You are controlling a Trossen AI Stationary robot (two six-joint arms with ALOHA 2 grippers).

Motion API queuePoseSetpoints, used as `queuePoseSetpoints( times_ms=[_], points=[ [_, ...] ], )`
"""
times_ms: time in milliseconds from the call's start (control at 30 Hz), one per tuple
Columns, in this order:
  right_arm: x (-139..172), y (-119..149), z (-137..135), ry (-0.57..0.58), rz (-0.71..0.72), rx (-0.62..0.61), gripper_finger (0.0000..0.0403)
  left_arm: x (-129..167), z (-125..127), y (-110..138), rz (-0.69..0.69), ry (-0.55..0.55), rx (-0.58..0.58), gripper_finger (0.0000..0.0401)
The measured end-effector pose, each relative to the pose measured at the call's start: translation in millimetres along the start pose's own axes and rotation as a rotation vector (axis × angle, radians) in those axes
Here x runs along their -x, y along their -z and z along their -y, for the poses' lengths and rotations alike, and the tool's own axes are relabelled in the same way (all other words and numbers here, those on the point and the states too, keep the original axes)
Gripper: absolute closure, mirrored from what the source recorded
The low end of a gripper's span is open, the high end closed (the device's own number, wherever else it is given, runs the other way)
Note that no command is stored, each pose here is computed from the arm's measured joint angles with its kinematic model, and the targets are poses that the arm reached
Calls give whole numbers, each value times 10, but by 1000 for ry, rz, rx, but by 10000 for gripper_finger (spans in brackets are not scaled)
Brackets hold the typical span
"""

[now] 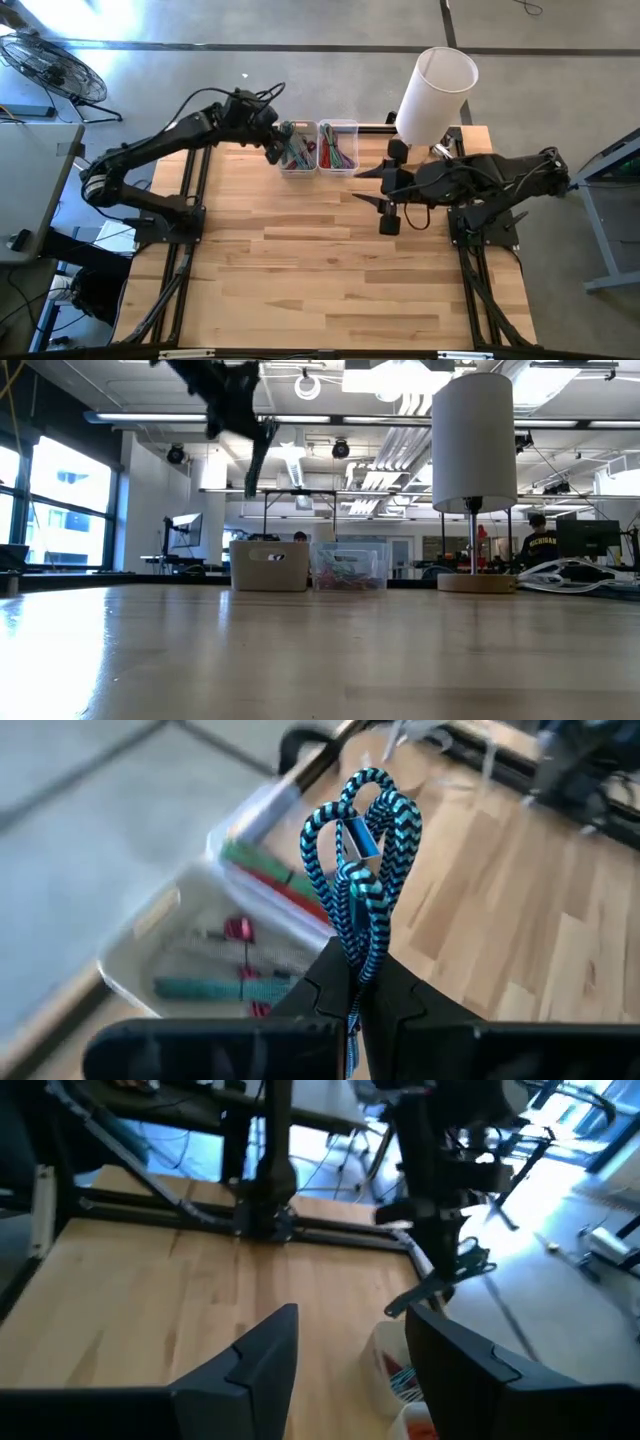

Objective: Pick & Place USB Port
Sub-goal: Put the blue and black USB cable into the gray bin

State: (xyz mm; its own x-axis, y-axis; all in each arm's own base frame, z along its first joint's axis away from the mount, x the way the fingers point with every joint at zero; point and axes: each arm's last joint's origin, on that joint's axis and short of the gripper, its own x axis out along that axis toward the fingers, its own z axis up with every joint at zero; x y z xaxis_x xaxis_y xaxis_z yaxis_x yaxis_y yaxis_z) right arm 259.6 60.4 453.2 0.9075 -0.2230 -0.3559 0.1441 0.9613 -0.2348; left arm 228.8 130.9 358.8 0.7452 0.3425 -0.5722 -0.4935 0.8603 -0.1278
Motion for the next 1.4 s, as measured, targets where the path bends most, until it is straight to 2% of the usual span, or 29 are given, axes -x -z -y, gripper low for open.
queuePoseSetpoints(
  times_ms=[67,267,433,567,1000,1167,1400],
  points=[
    [2,23,-14,-25,-21,-8,228,-135,-111,131,-5,-3,82,401],
    [6,90,-24,-56,-86,-34,233,-409,-387,376,142,26,300,401],
    [8,109,-25,-56,-104,-30,235,-519,-550,613,148,-15,421,401],
    [9,114,-24,-56,-109,-26,236,-616,-613,666,187,-8,424,401],
    [14,160,-19,-45,-153,2,237,-1079,-738,857,70,37,446,397],
    [17,183,-20,-46,-175,11,237,-1150,-765,901,45,61,453,360],
    [19,200,-22,-51,-193,0,238,-1137,-744,818,116,134,380,303]
  ],
)
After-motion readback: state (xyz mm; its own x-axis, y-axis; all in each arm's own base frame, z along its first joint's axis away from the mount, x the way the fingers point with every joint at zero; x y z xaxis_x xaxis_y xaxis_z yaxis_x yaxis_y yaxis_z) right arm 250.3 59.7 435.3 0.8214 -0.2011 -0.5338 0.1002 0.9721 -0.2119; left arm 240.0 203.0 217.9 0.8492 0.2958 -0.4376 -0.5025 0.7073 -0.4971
